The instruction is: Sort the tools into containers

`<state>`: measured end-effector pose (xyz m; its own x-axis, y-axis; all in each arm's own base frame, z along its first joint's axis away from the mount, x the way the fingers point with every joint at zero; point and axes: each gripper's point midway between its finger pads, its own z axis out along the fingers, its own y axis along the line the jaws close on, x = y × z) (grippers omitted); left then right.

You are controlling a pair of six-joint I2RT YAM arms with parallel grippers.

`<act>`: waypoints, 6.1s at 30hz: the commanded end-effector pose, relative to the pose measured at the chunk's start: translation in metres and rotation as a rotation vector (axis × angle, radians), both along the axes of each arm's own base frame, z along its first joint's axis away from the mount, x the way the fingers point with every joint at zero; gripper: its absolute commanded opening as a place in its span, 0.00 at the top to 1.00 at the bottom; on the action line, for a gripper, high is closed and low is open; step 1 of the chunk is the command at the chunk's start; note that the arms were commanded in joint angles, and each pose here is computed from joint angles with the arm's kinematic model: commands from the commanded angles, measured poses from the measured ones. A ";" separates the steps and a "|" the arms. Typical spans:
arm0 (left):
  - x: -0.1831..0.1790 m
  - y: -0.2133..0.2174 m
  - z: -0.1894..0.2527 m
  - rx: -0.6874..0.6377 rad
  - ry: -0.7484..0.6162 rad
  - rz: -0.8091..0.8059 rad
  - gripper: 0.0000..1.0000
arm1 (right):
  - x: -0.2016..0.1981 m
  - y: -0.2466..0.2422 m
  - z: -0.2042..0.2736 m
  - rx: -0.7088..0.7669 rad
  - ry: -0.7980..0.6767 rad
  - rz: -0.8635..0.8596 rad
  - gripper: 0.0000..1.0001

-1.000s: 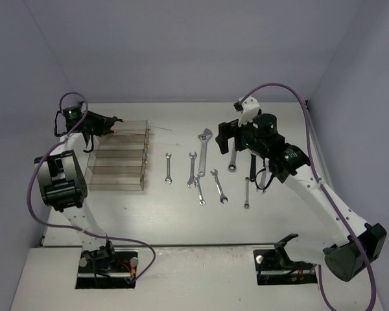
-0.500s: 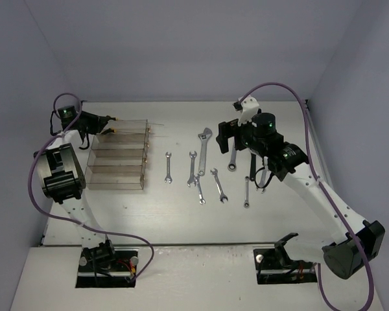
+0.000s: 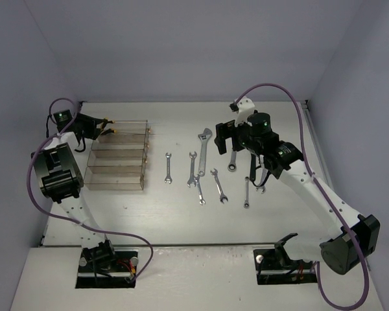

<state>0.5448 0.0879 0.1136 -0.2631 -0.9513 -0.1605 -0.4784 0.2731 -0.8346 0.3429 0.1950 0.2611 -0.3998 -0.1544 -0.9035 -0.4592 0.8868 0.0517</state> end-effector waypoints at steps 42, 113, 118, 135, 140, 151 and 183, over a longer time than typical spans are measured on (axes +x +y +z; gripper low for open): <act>-0.029 -0.002 0.043 1.012 0.276 -0.499 0.47 | 0.010 0.015 0.001 0.066 0.007 0.017 0.02; -0.022 0.007 0.059 1.025 0.265 -0.591 0.91 | 0.010 0.024 -0.022 0.074 0.078 0.036 0.02; -0.022 0.015 0.066 1.027 0.263 -0.562 0.69 | 0.010 0.024 -0.021 0.078 0.080 0.034 0.02; -0.052 -0.019 0.140 0.900 0.111 -0.439 0.30 | 0.036 -0.006 -0.025 0.066 0.068 -0.222 0.02; -0.091 -0.063 0.177 0.836 0.024 -0.427 0.26 | 0.054 -0.029 -0.041 0.091 0.104 -0.400 0.04; -0.199 -0.171 0.156 0.859 -0.022 -0.637 0.22 | 0.096 -0.054 -0.109 0.059 0.258 -0.557 0.08; -0.220 -0.243 0.123 0.884 -0.002 -0.793 0.22 | 0.062 -0.095 -0.178 -0.024 0.401 -0.658 0.27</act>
